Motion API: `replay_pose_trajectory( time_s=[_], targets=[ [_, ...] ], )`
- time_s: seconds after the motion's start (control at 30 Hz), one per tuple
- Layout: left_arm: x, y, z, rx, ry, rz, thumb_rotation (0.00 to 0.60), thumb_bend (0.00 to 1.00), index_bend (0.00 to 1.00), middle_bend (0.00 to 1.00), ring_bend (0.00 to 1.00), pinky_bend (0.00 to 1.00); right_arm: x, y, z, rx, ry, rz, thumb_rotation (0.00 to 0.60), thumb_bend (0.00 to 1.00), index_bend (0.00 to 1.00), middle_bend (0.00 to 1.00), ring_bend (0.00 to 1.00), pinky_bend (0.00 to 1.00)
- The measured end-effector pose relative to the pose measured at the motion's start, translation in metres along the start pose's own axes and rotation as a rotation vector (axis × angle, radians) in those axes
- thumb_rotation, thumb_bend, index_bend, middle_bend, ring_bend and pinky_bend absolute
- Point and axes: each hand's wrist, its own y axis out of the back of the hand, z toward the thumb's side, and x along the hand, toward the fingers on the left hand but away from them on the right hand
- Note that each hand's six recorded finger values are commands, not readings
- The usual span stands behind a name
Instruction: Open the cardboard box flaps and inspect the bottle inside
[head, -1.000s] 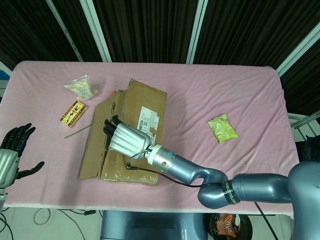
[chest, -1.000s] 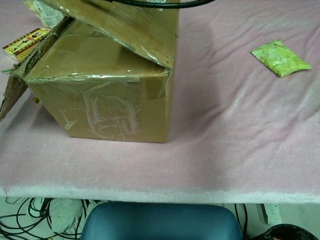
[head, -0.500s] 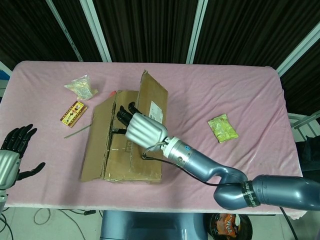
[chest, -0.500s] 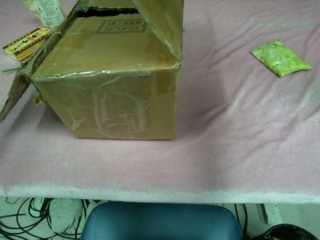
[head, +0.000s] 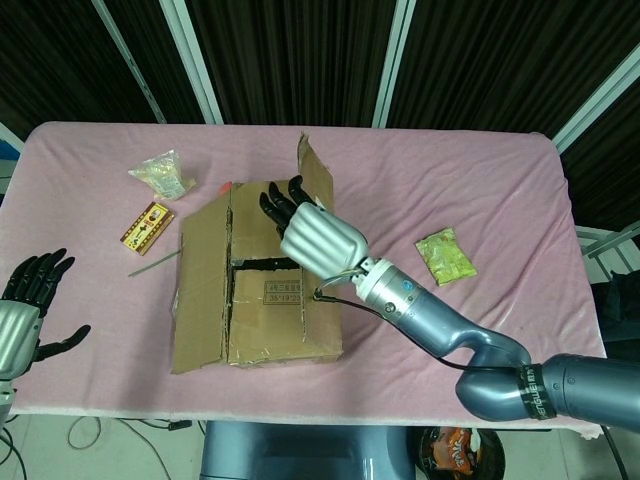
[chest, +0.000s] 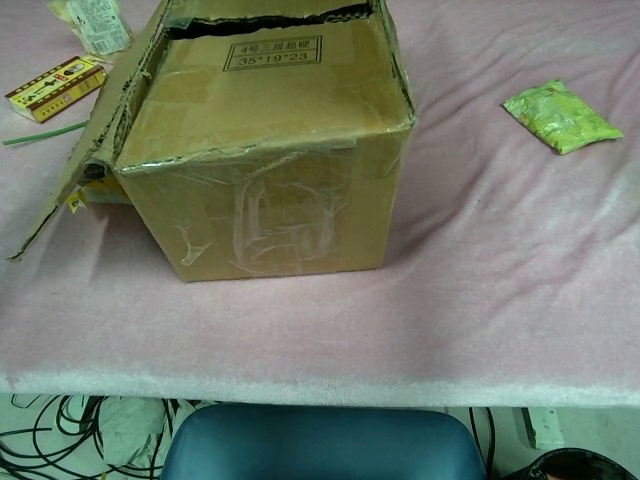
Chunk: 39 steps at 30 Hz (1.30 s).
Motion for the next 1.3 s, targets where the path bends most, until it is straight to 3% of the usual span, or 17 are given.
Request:
replay_pose_trajectory(
  time_s=[0.27,0.83,1.3],
  targets=[
    [0.000,-0.001,0.000,0.006,0.003,-0.004,0.600,0.16,0.00,0.03,0.01,0.05,0.009,-0.010,-0.012,0.062,-0.022,0.020,0.600,0.32,0.27,0.05,0.07,0.23],
    [-0.001,-0.002,0.000,0.008,0.006,-0.011,0.600,0.16,0.00,0.03,0.01,0.05,0.035,-0.039,-0.041,0.190,-0.054,0.133,0.600,0.31,0.27,0.03,0.07,0.23],
    [-0.001,-0.001,0.000,0.012,0.002,-0.012,0.600,0.16,0.00,0.03,0.01,0.05,0.073,-0.075,-0.071,0.245,-0.085,0.271,0.600,0.31,0.26,0.03,0.07,0.23]
  ],
)
